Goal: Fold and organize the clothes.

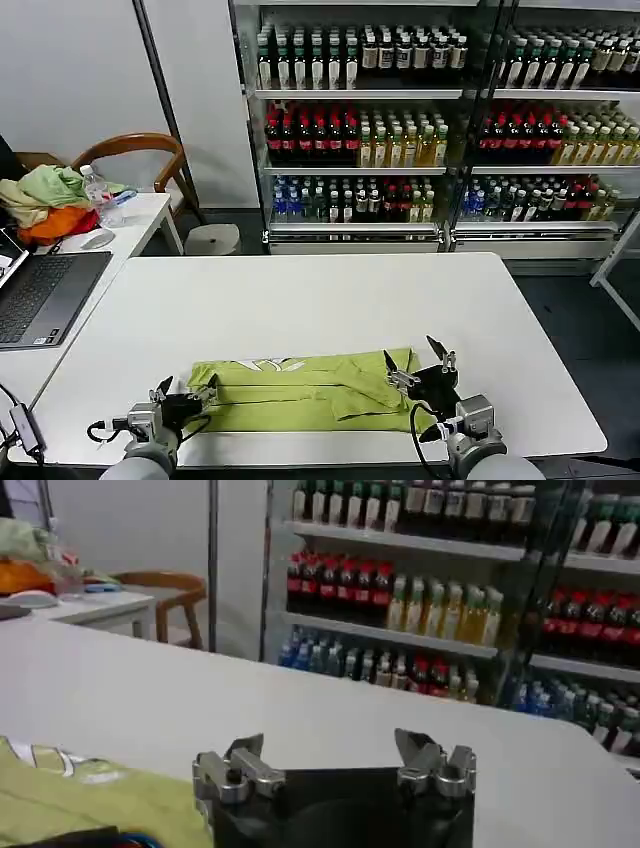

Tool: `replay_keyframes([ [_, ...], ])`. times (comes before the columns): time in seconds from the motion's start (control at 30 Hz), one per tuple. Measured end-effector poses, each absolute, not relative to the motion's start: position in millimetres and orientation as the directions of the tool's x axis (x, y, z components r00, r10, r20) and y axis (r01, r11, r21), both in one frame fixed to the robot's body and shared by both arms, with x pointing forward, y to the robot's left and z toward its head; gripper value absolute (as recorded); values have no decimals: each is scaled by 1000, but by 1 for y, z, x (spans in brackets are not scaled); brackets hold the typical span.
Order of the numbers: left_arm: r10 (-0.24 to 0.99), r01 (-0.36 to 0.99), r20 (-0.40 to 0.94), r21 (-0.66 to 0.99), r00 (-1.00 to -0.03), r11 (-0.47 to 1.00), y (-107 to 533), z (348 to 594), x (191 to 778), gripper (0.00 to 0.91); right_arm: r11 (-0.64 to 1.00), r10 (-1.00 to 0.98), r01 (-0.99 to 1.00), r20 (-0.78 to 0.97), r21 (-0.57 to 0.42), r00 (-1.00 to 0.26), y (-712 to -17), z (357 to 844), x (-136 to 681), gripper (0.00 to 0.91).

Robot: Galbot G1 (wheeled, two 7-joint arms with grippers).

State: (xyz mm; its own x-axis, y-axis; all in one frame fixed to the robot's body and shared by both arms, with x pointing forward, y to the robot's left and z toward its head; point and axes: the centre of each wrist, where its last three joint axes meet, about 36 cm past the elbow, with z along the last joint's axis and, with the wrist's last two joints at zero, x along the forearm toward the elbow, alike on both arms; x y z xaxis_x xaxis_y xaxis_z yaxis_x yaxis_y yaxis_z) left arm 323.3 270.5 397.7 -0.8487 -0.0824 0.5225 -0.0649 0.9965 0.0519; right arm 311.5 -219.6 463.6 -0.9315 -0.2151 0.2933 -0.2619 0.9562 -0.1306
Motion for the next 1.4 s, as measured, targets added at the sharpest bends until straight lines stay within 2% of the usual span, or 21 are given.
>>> replay_keyframes([
  [0.8, -59, -25, 517, 72, -854, 997, 261, 383, 320, 40, 956, -186, -237, 266, -174, -946, -226, 460, 316, 907],
  [1.13, -104, -35, 451, 160, -886, 986, 287, 397, 329, 30, 955, -178, -229, 254, -188, -951, -228, 459, 320, 907],
  [1.4, -204, -95, 406, 273, -891, 957, 332, 414, 340, 30, 955, -178, -226, 241, -192, -954, -229, 460, 323, 907],
])
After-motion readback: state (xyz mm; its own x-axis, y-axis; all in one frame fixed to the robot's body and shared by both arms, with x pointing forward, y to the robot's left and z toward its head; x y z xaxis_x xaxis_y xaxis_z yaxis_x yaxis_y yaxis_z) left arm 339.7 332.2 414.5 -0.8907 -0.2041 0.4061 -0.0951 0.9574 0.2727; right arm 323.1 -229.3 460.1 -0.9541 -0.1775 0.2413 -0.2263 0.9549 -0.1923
